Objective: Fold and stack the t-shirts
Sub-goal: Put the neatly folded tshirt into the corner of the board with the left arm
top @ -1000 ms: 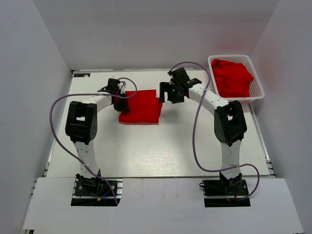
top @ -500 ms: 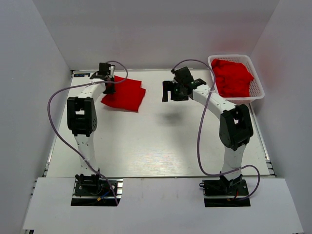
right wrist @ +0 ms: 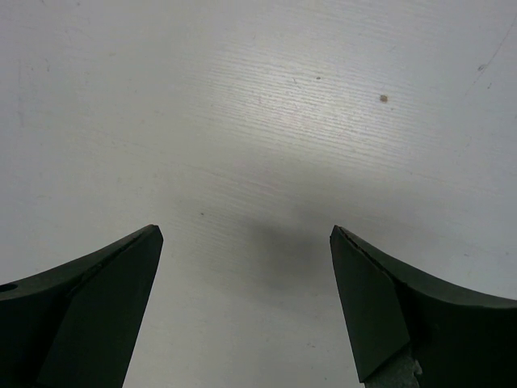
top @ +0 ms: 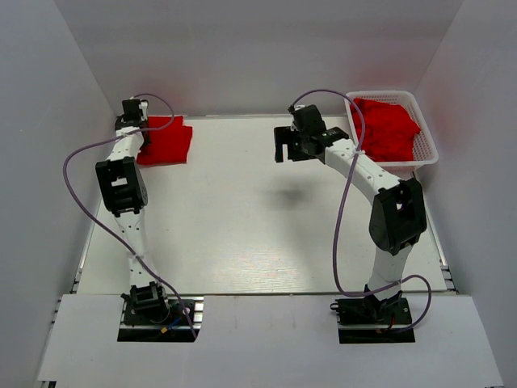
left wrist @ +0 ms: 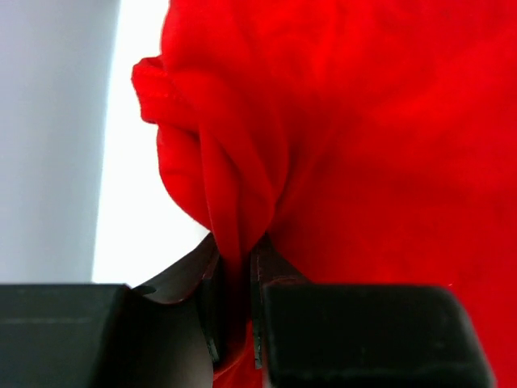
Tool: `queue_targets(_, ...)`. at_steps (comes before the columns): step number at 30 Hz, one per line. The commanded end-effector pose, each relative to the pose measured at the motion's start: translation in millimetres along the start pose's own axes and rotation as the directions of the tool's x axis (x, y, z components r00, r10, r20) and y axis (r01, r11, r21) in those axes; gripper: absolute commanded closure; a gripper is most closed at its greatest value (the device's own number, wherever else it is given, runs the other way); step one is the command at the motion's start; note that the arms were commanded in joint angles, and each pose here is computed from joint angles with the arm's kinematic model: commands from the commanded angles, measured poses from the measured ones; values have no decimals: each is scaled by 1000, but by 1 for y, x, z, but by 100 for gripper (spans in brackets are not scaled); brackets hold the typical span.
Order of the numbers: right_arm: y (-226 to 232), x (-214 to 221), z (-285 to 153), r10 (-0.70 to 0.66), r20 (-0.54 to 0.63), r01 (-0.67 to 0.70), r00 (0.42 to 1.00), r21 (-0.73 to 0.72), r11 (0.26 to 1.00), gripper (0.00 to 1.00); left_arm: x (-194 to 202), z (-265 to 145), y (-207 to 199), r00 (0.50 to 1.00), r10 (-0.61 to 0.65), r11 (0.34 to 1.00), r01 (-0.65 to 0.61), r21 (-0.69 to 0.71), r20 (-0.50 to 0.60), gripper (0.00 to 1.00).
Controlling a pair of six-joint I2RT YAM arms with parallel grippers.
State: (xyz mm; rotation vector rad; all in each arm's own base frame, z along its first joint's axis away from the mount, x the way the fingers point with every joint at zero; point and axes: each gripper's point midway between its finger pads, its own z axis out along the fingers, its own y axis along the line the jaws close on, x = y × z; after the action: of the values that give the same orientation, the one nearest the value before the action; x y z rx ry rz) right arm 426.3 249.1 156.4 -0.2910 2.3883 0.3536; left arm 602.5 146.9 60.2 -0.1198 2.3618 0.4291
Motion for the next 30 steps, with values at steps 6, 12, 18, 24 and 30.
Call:
queue_targets(6,5,-37,-26,-20,91,21,996,-5,1000,10,-34,-7,51,995,20,995,-10,-97,95,100)
queue_targets(12,11,-32,-20,-12,52,14,999,-28,1000,10,-37,-2,70,993,14,995,-2,-104,117,99)
queue_targets(18,17,-39,-23,-9,46,11,999,-44,999,10,-44,6,79,989,23,996,-10,-87,147,99)
queue_targets(24,20,-42,-24,-10,50,13,999,-54,998,10,-48,5,90,986,10,996,5,-92,168,77)
queue_targets(30,20,-46,-22,-15,50,17,999,-48,999,10,-58,-4,100,982,-18,990,43,-133,187,0)
